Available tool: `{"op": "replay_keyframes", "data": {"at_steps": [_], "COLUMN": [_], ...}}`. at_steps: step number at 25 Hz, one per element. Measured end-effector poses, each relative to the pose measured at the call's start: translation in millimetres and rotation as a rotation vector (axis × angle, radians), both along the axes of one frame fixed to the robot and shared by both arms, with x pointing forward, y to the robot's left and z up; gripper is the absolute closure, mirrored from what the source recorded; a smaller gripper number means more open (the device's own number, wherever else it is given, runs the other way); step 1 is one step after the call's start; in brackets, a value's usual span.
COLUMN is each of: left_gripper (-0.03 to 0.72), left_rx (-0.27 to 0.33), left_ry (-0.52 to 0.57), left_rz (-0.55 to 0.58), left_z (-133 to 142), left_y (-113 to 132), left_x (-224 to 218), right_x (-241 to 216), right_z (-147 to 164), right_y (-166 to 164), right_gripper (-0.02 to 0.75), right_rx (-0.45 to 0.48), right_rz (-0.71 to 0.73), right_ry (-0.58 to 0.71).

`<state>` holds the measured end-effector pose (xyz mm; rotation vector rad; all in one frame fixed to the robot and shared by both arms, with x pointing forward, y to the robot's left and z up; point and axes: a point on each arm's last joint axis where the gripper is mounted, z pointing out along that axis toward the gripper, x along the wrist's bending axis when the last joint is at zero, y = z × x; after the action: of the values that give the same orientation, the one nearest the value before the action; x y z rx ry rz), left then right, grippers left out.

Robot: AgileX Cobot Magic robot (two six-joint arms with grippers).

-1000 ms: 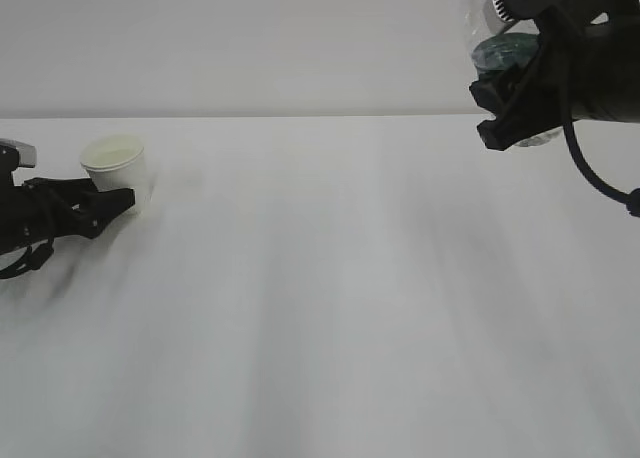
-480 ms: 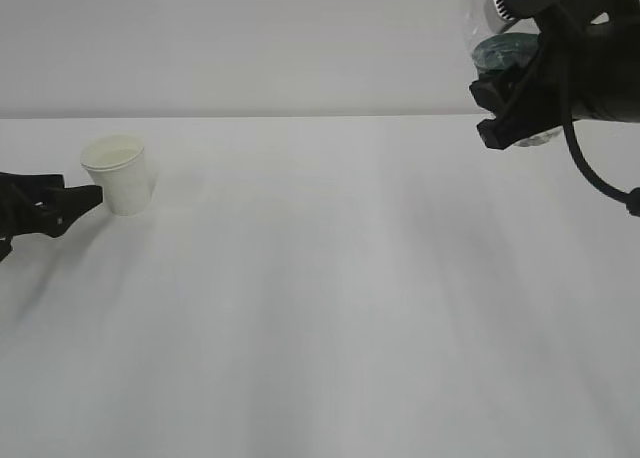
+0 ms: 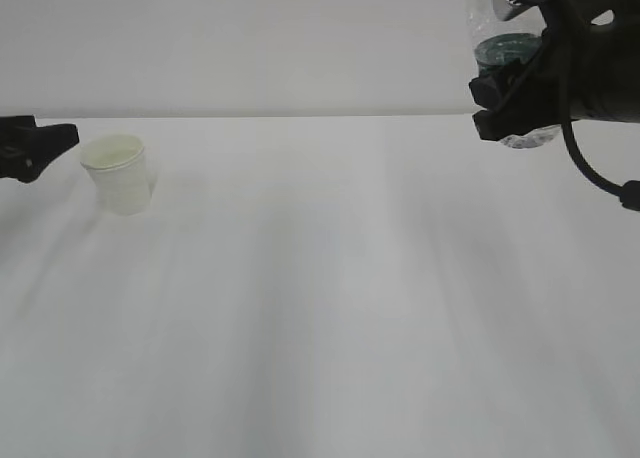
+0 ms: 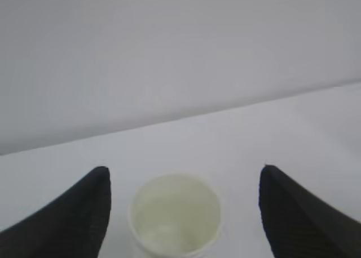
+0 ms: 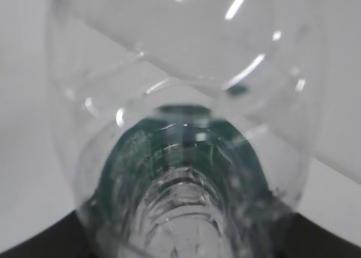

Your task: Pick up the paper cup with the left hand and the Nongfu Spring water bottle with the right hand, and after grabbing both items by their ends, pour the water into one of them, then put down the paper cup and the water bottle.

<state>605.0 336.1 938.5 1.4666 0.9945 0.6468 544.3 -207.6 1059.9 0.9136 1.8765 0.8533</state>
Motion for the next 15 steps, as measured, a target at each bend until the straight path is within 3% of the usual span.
{"op": "replay_keyframes", "data": {"at_steps": [4, 15], "left_gripper": [0.103, 0.131], "left_rx": [-0.022, 0.003], "left_ry": [-0.051, -0.126], "left_rz": [0.007, 0.015], "left_z": [29, 78], "left_y": [-1, -5], "left_x": [-4, -19], "right_x": [0, 0], "right_z": [0, 0], "right_y": [0, -1], "right_gripper": [0.374, 0.374], "right_rx": [0.045, 0.129], "right_rz": [-0.020, -0.063], "right_ry": [0.010, 0.027]}}
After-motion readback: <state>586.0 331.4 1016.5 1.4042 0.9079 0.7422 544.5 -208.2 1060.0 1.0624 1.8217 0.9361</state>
